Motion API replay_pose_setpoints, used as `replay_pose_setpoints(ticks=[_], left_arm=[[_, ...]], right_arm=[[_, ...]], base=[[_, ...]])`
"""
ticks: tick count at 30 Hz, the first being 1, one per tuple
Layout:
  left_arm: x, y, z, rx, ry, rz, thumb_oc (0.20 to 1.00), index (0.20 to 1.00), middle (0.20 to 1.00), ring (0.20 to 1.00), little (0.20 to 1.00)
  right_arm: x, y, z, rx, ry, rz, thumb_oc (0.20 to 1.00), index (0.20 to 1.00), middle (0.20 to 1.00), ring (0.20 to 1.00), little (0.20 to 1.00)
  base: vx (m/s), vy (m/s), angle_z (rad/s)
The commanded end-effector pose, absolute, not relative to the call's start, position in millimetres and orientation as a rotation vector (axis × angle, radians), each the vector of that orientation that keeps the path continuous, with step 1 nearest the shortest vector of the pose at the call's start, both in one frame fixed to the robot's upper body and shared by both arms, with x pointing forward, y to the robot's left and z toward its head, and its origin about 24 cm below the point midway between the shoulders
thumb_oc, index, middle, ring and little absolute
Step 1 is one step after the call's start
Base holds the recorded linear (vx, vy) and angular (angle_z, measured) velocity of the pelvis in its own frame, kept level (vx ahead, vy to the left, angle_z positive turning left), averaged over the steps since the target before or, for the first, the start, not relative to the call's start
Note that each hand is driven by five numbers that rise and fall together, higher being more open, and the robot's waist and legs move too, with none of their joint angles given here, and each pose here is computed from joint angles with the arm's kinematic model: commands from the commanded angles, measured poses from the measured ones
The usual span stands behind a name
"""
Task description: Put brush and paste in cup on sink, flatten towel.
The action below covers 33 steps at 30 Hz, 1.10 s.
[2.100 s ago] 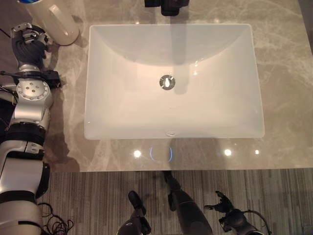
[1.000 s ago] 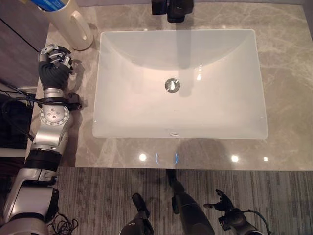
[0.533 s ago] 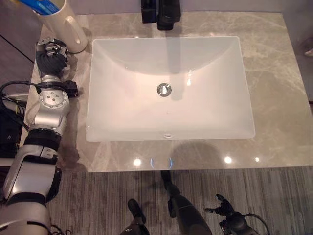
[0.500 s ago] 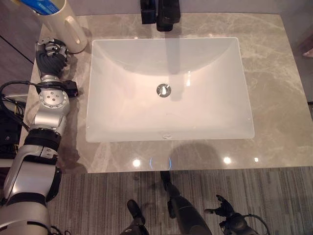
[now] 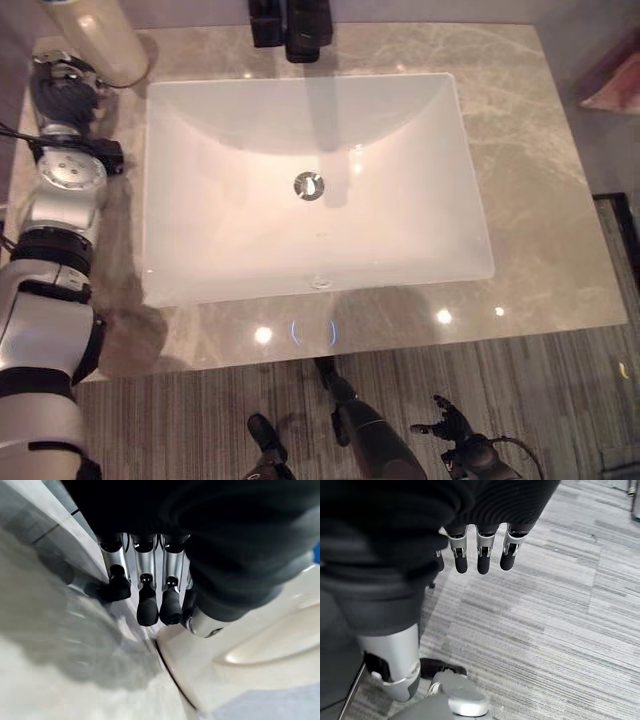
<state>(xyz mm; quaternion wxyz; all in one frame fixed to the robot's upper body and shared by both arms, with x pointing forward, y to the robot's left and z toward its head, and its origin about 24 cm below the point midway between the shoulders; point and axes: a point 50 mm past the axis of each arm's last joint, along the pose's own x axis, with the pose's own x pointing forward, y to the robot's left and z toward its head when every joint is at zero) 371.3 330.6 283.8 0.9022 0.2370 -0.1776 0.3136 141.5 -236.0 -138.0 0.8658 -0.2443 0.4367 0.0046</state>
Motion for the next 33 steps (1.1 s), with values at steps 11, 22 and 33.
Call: replay_pose_setpoints(ticks=[11, 22, 33], left_arm=[[344, 376, 301, 0.5, -0.352, 0.83, 0.2, 0.2, 0.2, 0.2, 0.2], [331, 396, 293, 0.556, -0.307, 0.892, 0.2, 0.2, 0.2, 0.2, 0.2], [333, 379, 318, 0.538, -0.46, 0.847, 0.2, 0.2, 0.2, 0.2, 0.2]], right_arm=[[156, -239, -130, -0.485, 0.849, 0.001, 1.0, 1.0, 1.0, 1.0, 1.0], [154, -238, -130, -0.489, 0.841, -0.002, 1.0, 1.0, 1.0, 1.0, 1.0], [145, -245, -130, -0.515, 0.85, 0.013, 1.0, 1.0, 1.0, 1.0, 1.0]], base=[[0.01, -0.009, -0.02], [0.01, -0.01, -0.01], [0.01, -0.004, 0.0]])
